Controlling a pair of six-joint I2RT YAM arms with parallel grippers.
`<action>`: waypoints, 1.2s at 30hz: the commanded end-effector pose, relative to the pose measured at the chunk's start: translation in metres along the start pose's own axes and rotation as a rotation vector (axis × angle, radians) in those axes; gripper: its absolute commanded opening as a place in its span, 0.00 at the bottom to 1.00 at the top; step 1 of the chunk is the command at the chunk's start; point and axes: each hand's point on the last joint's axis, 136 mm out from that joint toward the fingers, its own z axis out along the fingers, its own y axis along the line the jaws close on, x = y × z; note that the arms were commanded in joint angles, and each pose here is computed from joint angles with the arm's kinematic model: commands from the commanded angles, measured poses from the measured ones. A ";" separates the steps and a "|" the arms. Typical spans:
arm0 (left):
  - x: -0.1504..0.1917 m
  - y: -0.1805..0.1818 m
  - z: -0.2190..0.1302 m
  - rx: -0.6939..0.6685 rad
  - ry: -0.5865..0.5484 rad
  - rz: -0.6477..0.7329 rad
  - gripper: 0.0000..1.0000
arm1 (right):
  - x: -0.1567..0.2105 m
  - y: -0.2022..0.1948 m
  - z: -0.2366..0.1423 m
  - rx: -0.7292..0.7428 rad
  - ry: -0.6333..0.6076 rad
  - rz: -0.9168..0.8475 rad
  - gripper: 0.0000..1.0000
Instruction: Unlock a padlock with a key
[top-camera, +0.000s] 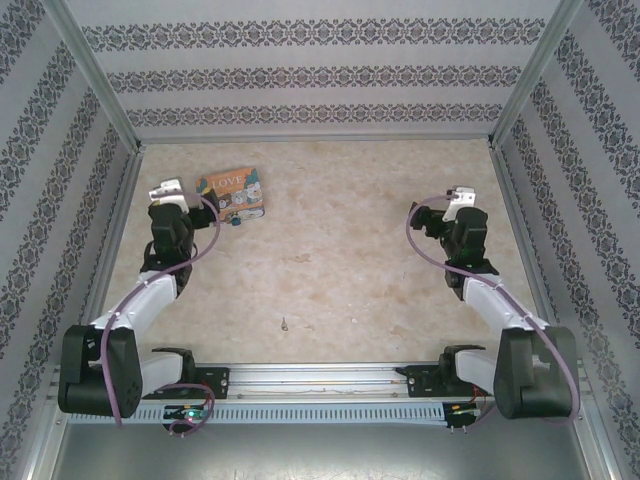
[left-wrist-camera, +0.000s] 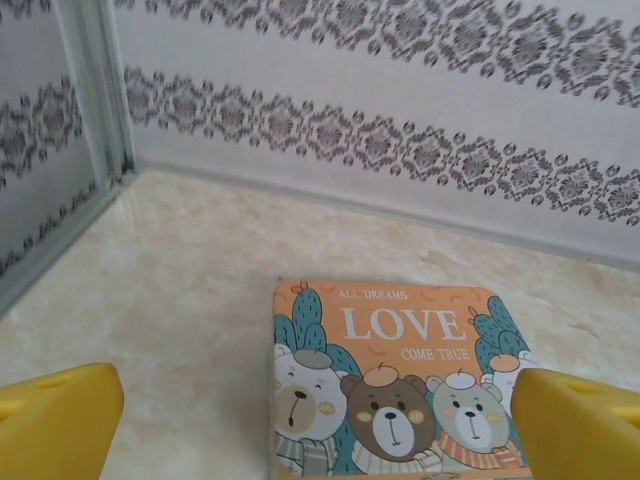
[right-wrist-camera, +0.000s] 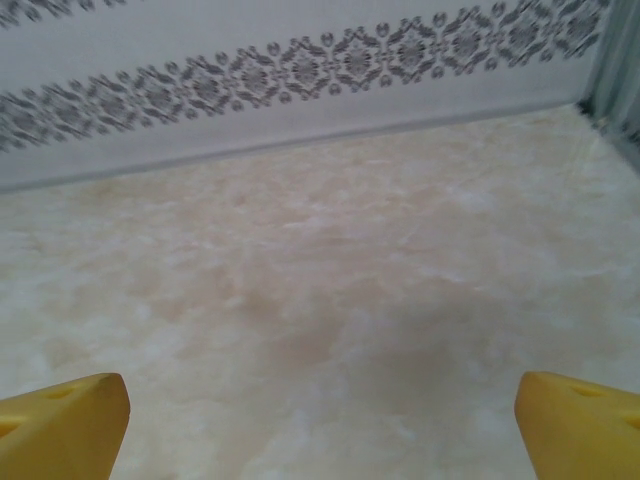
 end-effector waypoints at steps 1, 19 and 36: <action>0.019 0.019 0.005 -0.086 0.190 -0.160 0.99 | 0.006 0.032 -0.012 -0.147 0.119 0.164 0.99; 0.029 0.017 0.087 0.237 0.482 -0.569 0.99 | 0.015 0.072 -0.031 -0.339 0.247 0.326 0.98; 0.087 0.013 0.134 0.309 0.706 -0.559 0.90 | 0.016 0.074 -0.028 -0.348 0.246 0.308 0.99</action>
